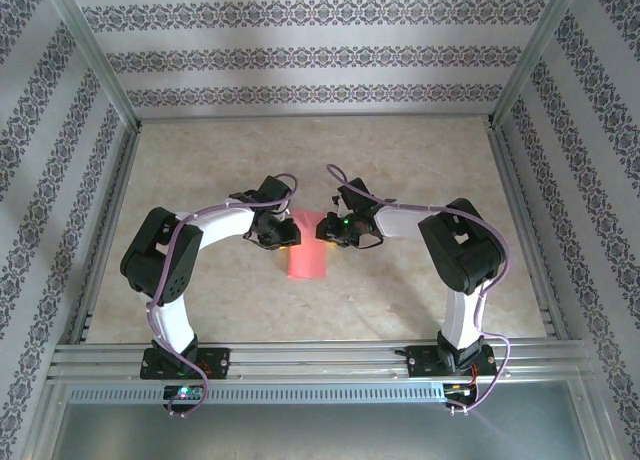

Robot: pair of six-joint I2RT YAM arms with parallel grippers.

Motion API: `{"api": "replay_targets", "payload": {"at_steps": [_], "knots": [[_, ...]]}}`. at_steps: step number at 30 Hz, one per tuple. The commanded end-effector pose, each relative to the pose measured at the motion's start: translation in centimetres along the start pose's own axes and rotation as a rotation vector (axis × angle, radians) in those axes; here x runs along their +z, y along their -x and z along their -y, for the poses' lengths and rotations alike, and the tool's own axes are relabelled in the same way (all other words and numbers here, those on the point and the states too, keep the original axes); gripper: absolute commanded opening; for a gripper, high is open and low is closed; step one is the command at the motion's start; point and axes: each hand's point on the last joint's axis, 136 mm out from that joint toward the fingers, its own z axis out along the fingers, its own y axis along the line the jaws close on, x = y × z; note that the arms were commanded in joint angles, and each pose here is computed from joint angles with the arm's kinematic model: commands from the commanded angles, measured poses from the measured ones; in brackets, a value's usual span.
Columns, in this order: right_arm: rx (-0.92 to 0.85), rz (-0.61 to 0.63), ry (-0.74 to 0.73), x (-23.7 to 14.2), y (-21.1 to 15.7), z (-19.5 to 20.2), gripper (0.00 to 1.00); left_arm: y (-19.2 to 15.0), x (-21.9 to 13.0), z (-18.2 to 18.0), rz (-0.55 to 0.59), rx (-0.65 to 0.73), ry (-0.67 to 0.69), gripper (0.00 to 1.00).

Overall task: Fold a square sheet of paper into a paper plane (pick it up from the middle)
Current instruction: Hold the square sheet of paper at the center of the table.

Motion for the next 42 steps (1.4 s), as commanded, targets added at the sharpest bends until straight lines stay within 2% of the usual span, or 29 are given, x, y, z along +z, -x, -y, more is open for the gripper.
{"api": "replay_targets", "payload": {"at_steps": [1,8,12,16,25,31,36,42], "knots": [[0.013,-0.039,-0.031,0.8,-0.7,0.7,0.28,0.7,-1.6,0.8,0.038,0.001,-0.047,0.32],[0.022,-0.038,-0.055,0.8,-0.7,1.0,0.28,0.0,-2.2,1.2,0.036,-0.027,-0.03,0.52],[0.029,-0.04,-0.059,0.9,-0.8,1.2,0.29,-0.5,-1.8,-0.1,0.024,-0.041,0.074,0.61],[0.032,-0.043,-0.059,1.0,-0.8,1.2,0.29,-0.7,-1.4,-0.9,0.007,-0.038,0.131,0.64],[0.04,-0.052,-0.044,1.1,-1.0,1.0,0.29,-0.6,-1.1,1.8,-0.003,0.004,0.074,0.68],[0.042,-0.045,-0.019,0.8,-0.7,0.5,0.29,-1.2,-0.2,0.2,-0.026,-0.004,0.16,0.65],[0.04,-0.021,0.037,-0.3,0.0,-0.7,0.31,-1.3,0.2,0.0,-0.03,-0.003,0.157,0.52],[0.005,0.072,0.085,-3.4,1.8,-1.8,0.36,-1.2,0.1,-0.4,-0.017,-0.014,0.141,0.39]]}}
